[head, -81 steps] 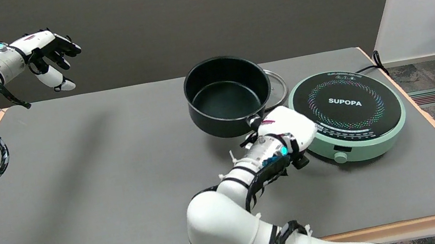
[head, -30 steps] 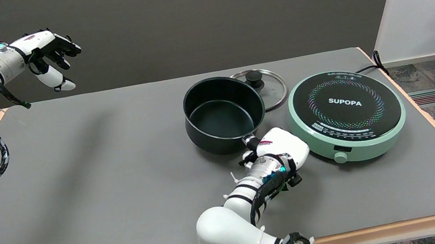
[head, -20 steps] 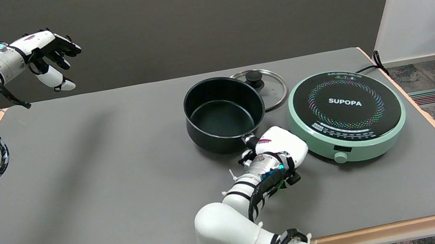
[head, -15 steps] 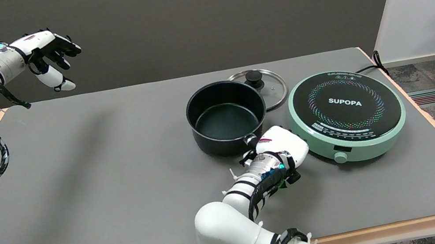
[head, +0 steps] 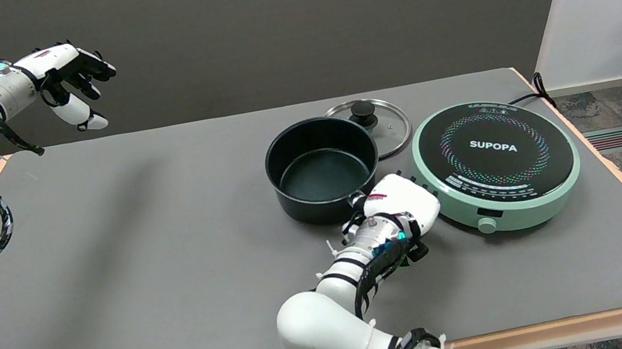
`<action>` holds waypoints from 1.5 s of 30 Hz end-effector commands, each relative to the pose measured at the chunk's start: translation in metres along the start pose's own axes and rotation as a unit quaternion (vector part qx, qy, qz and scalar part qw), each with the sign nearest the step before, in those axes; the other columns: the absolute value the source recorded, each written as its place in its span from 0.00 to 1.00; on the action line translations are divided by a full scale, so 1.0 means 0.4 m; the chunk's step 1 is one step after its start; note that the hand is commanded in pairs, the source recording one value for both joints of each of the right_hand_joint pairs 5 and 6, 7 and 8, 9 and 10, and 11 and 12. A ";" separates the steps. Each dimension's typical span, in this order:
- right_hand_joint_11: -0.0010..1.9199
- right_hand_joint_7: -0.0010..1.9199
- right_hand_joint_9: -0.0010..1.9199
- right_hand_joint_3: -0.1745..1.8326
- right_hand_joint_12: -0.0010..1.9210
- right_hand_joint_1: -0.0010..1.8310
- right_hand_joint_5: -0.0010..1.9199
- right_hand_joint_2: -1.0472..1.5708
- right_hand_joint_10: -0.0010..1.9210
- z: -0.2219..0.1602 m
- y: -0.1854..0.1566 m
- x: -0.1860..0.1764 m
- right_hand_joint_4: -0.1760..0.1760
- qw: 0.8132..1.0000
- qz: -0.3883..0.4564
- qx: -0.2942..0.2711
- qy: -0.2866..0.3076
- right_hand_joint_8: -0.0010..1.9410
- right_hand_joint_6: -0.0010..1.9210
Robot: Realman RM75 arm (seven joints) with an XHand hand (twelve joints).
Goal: Place the pot onto the table.
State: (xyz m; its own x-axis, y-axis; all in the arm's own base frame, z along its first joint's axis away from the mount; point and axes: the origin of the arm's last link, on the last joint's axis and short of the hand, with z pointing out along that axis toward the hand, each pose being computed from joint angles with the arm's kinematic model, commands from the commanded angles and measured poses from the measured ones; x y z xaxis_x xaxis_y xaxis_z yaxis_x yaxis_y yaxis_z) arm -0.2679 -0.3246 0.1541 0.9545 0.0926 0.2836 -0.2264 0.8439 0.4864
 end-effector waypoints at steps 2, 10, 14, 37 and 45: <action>0.54 0.54 0.54 0.68 0.54 0.58 0.54 0.56 0.54 -0.045 -0.016 0.031 0.53 0.999 -0.006 0.039 0.030 0.54 0.54; 0.52 0.52 0.52 0.79 0.52 0.57 0.52 0.46 0.52 -0.068 -0.024 0.043 0.55 0.998 0.010 0.053 0.020 0.51 0.52; 0.47 0.47 0.47 0.87 0.47 0.56 0.47 0.38 0.47 -0.086 -0.031 0.053 0.55 0.997 0.019 0.069 0.013 0.46 0.47; 0.17 0.17 0.17 0.64 0.17 0.70 0.17 0.14 0.17 -0.192 -0.013 0.208 0.00 0.954 0.124 0.205 0.177 0.17 0.17; 0.07 0.07 0.07 0.62 0.07 0.69 0.07 0.12 0.07 -0.209 -0.033 0.358 0.00 0.897 0.166 0.294 0.284 0.06 0.07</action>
State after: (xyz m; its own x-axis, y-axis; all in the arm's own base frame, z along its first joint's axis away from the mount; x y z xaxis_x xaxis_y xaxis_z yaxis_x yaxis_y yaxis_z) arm -0.2031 -0.2976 0.1224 0.9056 0.3036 0.2963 -0.4240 0.6686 0.6109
